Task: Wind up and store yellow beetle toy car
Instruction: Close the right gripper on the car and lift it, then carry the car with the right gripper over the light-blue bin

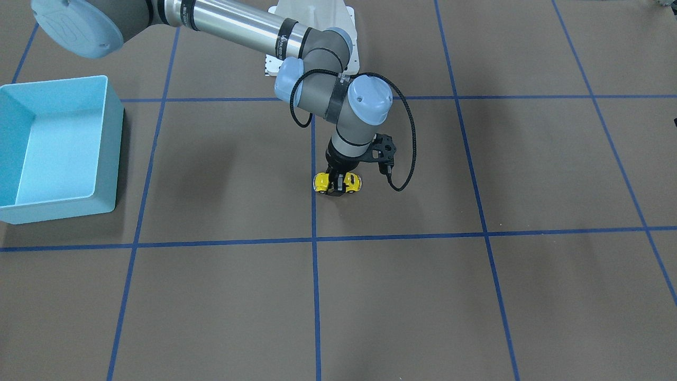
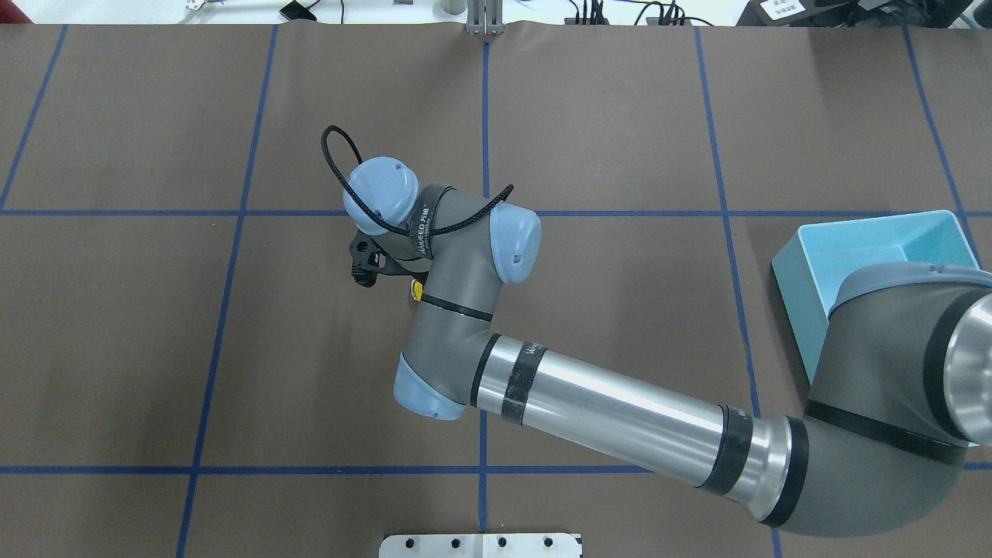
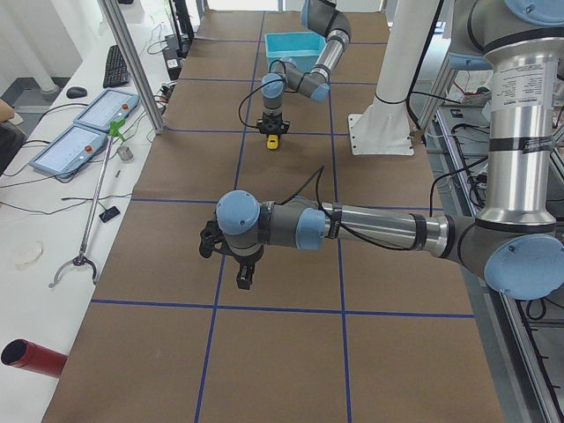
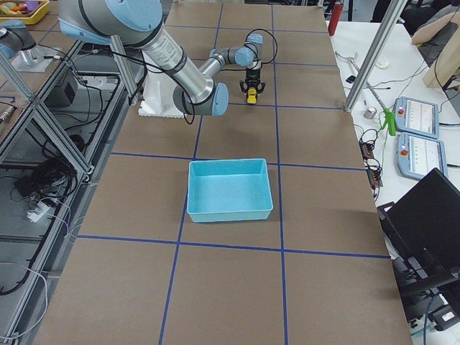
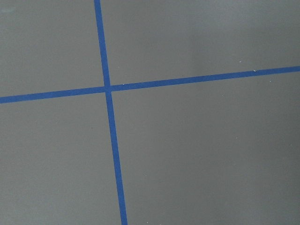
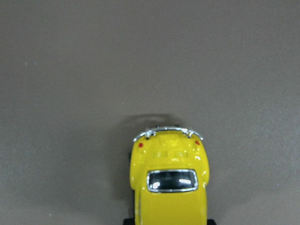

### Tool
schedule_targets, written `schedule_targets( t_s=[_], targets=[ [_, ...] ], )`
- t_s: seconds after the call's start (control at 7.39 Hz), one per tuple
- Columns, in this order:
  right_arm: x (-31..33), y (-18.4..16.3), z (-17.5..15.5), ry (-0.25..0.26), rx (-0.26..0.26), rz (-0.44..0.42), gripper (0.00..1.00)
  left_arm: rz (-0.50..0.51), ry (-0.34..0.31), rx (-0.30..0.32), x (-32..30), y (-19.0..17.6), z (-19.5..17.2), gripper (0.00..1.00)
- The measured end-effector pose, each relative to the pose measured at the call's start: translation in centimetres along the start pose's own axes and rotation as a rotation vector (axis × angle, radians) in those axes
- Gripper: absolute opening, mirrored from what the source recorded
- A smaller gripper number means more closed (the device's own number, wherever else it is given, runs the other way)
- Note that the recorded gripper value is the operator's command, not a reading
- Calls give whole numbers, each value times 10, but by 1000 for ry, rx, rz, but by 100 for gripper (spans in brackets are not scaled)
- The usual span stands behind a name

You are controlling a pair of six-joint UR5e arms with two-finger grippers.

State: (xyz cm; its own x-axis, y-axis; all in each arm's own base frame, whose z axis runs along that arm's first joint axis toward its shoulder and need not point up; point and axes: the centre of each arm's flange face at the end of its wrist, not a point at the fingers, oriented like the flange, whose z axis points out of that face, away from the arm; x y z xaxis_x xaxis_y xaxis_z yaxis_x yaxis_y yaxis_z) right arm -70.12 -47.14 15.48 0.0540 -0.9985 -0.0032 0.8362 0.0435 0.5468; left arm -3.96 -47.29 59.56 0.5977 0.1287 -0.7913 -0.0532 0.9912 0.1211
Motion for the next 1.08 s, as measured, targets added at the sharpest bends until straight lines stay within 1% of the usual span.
schedule_targets(
  t_s=[0.14,0.27,0.41,0.68,0.95,1.08],
  targets=[
    [2,1,-5,2,6,-19,0,0,0,0,0,0,0,100],
    [8,5,-16,4,17,-24,0,0,0,0,0,0,0,100],
    [21,17,-31,7,22,-20,0,-1,0,0,0,0,0,100],
    [63,62,-58,25,14,16,0,0,0,0,0,0,0,100],
    [104,124,-77,31,33,89,0,-1,-1,0,0,0,0,100],
    [113,161,-81,42,39,125,0,-4,-1,-1,-1,1,0,100]
  ],
)
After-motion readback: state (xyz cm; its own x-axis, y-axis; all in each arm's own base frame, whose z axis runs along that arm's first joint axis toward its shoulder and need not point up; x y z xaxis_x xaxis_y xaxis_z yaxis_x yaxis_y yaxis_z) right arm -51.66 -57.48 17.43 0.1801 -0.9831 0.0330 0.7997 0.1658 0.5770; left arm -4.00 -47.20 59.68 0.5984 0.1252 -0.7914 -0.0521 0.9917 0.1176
